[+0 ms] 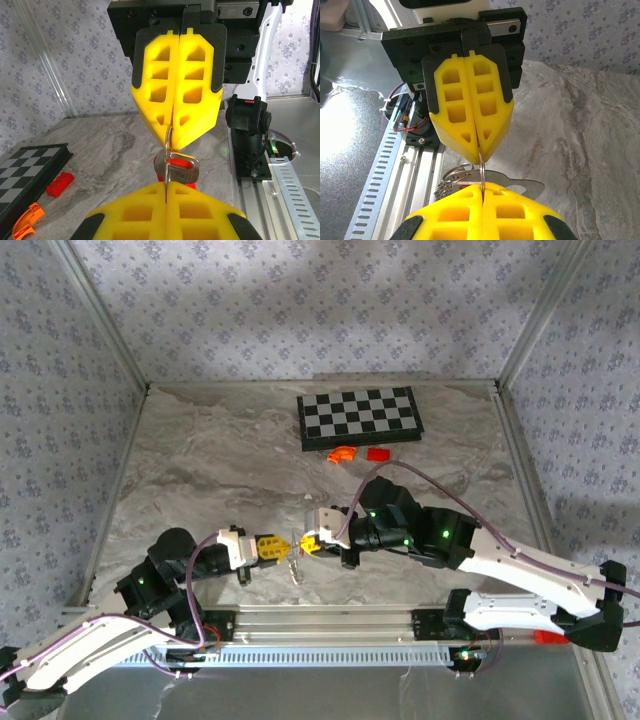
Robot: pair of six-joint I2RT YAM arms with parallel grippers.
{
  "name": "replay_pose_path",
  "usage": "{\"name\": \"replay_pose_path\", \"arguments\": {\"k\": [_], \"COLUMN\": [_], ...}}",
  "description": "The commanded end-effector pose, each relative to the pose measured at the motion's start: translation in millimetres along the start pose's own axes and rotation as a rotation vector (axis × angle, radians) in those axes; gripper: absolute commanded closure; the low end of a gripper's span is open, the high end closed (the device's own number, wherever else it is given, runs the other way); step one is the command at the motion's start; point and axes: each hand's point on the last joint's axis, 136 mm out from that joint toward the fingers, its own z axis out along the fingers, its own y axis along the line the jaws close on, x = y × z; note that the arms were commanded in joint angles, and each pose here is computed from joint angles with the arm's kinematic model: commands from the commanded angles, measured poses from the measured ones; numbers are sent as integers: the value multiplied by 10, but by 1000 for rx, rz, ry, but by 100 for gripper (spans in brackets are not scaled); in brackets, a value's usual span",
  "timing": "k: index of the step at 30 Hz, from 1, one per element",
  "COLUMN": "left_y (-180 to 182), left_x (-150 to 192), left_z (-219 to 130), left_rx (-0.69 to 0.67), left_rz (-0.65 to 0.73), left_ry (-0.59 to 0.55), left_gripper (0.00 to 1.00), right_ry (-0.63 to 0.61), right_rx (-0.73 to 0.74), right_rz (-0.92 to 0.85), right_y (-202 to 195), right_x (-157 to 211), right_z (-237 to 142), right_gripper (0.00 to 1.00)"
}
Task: Put the keys on the keyring
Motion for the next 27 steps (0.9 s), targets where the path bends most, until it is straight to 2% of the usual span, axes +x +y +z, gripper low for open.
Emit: {"name": "replay_pose_path", "arguments": {"k": [1,27], "left_y": [-34,-34], "left_x": [-234,-227], "left_z": [-38,-38], "left_rx": [19,18], "left_rz": [33,33], "left_ry": [-63,-62], "left_gripper": [100,100], "right_ry": [-2,21], "right_rx": [-22,-31], "right_rz": [-9,-10], "right_y": [35,48], "right_x": [-4,55], "right_z": [5,22], "right_gripper": [100,100]}}
